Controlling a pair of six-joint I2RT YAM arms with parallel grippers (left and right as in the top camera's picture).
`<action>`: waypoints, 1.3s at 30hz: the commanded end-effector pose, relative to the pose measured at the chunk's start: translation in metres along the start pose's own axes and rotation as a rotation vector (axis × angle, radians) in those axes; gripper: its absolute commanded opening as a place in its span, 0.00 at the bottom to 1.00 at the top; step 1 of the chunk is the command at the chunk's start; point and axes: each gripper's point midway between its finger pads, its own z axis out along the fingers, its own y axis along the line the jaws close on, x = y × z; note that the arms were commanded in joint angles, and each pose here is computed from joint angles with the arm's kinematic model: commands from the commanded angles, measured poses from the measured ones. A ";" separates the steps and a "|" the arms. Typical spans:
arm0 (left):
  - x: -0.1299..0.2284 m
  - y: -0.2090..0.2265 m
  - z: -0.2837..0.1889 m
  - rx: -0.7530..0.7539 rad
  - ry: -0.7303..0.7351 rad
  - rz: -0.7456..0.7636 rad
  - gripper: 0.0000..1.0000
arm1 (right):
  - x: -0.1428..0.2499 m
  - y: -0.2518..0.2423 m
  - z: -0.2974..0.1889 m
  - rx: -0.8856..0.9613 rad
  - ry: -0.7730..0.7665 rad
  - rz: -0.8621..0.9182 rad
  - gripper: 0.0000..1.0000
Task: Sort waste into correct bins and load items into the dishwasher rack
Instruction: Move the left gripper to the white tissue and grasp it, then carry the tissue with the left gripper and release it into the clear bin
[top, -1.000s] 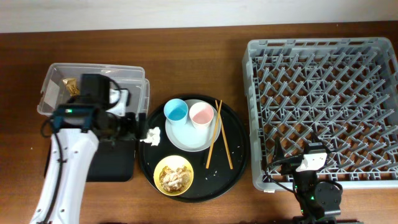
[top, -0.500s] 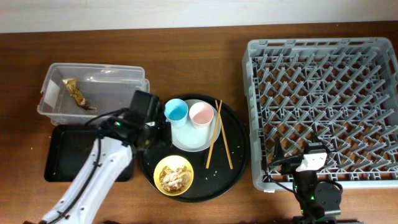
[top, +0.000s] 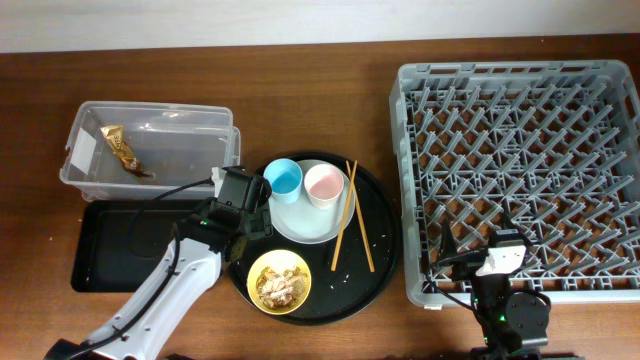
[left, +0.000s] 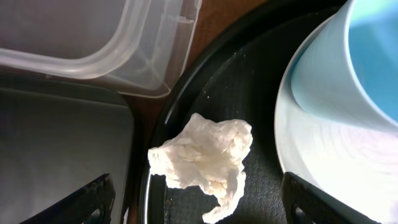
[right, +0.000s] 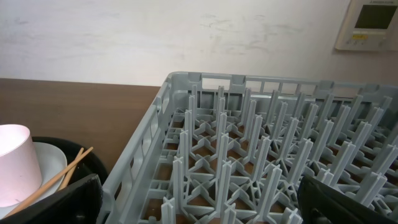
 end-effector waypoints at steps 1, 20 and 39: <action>0.003 0.003 0.005 -0.021 -0.003 -0.004 0.84 | 0.003 0.000 0.000 0.001 0.005 0.004 0.98; 0.020 -0.007 0.045 -0.020 0.080 0.024 0.56 | 0.003 0.000 0.000 0.001 0.005 0.004 0.98; 0.006 -0.007 -0.055 0.159 -0.007 -0.110 0.64 | 0.003 0.000 0.000 0.001 0.005 0.004 0.98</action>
